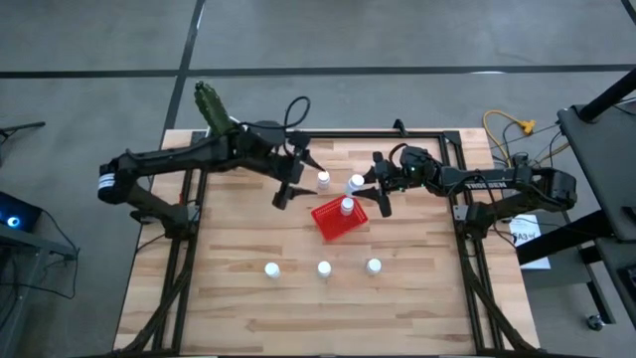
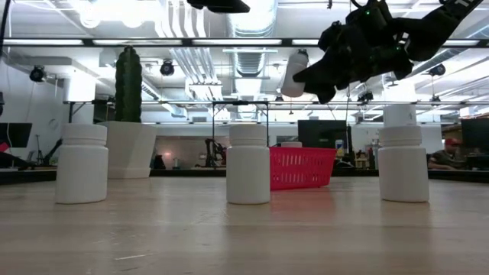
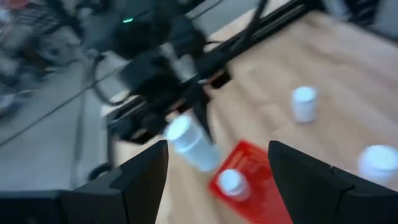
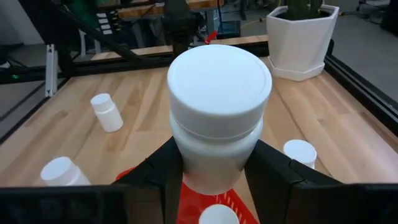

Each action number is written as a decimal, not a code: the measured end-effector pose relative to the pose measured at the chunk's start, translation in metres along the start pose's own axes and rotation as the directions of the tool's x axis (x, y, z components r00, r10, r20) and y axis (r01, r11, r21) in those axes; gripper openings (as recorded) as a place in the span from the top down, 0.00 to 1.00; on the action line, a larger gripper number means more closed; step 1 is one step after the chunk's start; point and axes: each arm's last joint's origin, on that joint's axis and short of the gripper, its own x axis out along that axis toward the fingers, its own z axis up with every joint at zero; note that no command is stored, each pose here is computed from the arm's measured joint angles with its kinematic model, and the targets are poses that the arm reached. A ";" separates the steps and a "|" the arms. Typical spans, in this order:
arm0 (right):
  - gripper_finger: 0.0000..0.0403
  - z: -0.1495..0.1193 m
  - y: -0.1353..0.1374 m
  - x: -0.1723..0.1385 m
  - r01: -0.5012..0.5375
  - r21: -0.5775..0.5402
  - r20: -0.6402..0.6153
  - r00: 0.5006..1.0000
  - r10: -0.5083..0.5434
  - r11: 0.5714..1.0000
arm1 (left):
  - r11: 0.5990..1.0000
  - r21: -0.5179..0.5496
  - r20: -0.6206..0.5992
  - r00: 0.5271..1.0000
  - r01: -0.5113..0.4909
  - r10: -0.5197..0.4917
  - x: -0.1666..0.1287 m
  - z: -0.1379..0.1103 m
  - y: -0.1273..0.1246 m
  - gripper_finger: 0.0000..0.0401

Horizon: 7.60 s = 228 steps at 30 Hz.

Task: Pick and place pill bottles into a basket
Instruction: Put the white pill bottle into the red bin

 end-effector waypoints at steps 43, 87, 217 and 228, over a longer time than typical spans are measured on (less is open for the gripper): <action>0.67 -0.002 0.017 0.013 -0.141 -0.069 0.013 0.990 0.142 0.988 | 0.960 -0.021 0.137 0.952 0.278 -0.272 0.073 0.002 0.027 0.36; 0.67 -0.007 0.015 0.018 -0.140 -0.091 0.008 0.990 0.141 0.986 | 0.899 -0.421 -0.026 0.988 0.124 -0.149 0.109 -0.025 0.030 0.36; 0.32 -0.009 0.006 0.017 0.067 -0.072 -0.009 0.998 -0.068 0.995 | 0.921 -0.387 -0.020 0.998 0.048 -0.060 0.092 -0.032 0.044 0.56; 0.38 -0.014 -0.012 0.011 0.277 -0.082 -0.050 0.958 -0.282 0.957 | 0.916 -0.401 -0.091 0.995 0.003 -0.044 0.086 -0.042 0.039 0.56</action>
